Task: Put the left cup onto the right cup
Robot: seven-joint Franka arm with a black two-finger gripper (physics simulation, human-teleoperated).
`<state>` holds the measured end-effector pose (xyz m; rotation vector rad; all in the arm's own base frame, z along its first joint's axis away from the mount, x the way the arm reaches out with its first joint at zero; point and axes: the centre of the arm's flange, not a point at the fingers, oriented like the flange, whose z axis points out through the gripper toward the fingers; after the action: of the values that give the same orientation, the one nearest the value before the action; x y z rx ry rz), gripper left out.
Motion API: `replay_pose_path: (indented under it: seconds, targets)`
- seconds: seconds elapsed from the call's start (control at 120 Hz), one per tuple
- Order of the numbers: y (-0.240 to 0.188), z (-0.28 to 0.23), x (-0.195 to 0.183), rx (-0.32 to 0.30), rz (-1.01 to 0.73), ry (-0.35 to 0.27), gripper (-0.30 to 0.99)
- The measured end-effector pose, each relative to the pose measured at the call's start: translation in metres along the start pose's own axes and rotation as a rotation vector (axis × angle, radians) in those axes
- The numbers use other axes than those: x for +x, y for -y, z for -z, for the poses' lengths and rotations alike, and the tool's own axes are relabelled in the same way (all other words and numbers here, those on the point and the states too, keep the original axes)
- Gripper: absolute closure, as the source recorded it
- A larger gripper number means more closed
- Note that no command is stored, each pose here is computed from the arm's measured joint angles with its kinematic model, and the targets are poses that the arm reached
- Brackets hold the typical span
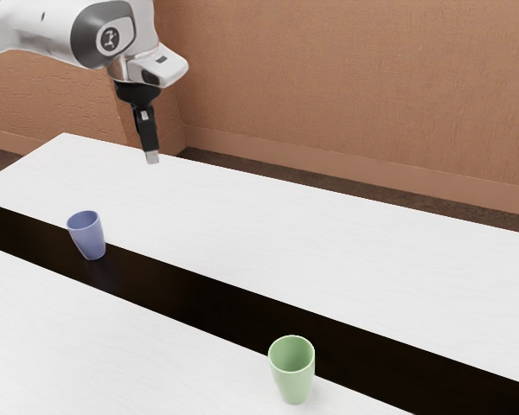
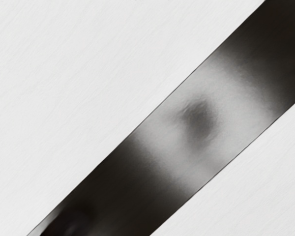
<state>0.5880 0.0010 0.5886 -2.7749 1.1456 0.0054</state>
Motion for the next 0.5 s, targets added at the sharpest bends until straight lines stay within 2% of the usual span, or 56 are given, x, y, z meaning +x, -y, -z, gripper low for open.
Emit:
replay_pose_path:
  seconds: [0.233,0.5]
  targets:
    - [-0.013,0.004,-0.001,0.001,-0.056,-0.009,0.00]
    - [-0.024,-0.046,-0.005,-0.010,-0.099,0.004,0.00]
